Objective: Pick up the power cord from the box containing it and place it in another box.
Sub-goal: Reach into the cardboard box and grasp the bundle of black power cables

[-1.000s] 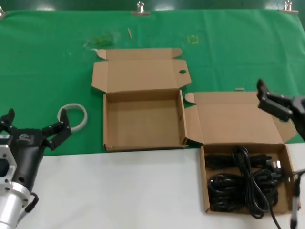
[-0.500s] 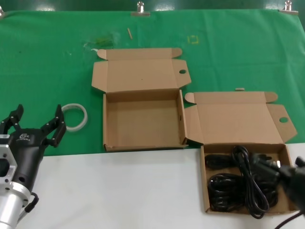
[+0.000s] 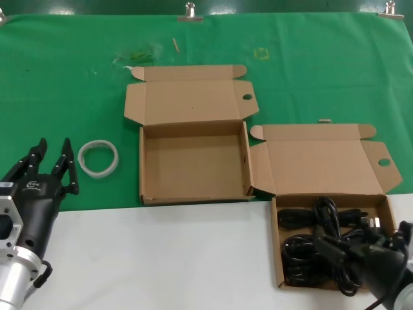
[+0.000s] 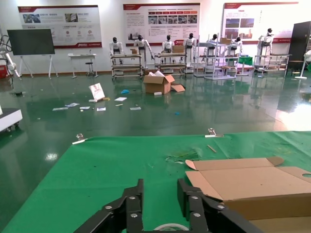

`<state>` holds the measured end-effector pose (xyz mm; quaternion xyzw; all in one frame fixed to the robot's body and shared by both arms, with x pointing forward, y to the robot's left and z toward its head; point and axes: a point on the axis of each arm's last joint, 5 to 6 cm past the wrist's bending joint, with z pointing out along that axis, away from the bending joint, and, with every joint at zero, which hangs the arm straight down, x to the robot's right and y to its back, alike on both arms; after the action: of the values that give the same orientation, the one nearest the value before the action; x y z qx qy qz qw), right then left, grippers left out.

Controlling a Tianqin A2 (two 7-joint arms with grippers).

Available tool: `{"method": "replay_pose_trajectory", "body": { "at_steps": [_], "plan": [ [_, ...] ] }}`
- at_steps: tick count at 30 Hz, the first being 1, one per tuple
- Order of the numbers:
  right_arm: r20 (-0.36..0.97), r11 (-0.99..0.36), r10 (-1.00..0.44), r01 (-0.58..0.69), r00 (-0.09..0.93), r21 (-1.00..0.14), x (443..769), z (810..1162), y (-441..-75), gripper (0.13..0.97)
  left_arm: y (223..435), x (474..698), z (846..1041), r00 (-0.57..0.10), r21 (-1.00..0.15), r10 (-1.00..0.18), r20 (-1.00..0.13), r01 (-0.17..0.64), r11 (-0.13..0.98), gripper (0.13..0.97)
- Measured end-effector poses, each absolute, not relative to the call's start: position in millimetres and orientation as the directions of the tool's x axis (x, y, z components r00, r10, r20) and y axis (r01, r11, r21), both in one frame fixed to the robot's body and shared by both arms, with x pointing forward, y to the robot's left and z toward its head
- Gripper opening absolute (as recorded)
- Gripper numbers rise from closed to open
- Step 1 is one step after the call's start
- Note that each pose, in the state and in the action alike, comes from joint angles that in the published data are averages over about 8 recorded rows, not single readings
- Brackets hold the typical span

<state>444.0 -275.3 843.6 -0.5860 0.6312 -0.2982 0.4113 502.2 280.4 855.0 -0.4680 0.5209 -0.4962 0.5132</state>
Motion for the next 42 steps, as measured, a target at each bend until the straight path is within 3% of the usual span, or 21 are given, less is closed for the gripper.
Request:
{"method": "replay_pose_trajectory", "body": {
  "at_steps": [5, 9, 17, 20, 26, 35, 42],
  "plan": [
    [-0.158, 0.110, -0.986, -0.506, 0.051, -0.856, 445, 838, -268, 0.680, 280, 502, 855.0, -0.035, -0.997, -0.997, -0.070, 0.022, 0.070, 0.331],
    [-0.149, 0.096, -0.987, -0.511, 0.063, -0.854, 446, 834, -263, 0.680, 280, 502, 855.0, -0.035, -0.997, -0.997, -0.071, 0.022, 0.070, 0.260],
    [-0.126, 0.073, -0.990, -0.513, 0.069, -0.855, 449, 829, -256, 0.463, 280, 502, 855.0, -0.035, -0.997, -0.997, -0.071, 0.022, 0.070, 0.179],
    [-0.118, 0.068, -0.991, -0.512, 0.066, -0.857, 451, 827, -255, 0.420, 280, 502, 855.0, -0.035, -0.997, -0.997, -0.071, 0.022, 0.070, 0.152],
    [-0.107, 0.062, -0.992, -0.507, 0.061, -0.860, 455, 826, -254, 0.290, 280, 502, 855.0, -0.035, -0.997, -0.997, -0.071, 0.022, 0.070, 0.144],
    [-0.097, 0.054, -0.994, -0.503, 0.059, -0.863, 458, 825, -252, 0.210, 280, 502, 855.0, -0.035, -0.997, -0.997, -0.071, 0.022, 0.070, 0.140],
    [-0.096, 0.054, -0.994, -0.491, 0.061, -0.869, 459, 830, -252, 0.210, 280, 502, 855.0, -0.035, -0.997, -0.997, -0.071, 0.022, 0.070, 0.140]
  ]
}}
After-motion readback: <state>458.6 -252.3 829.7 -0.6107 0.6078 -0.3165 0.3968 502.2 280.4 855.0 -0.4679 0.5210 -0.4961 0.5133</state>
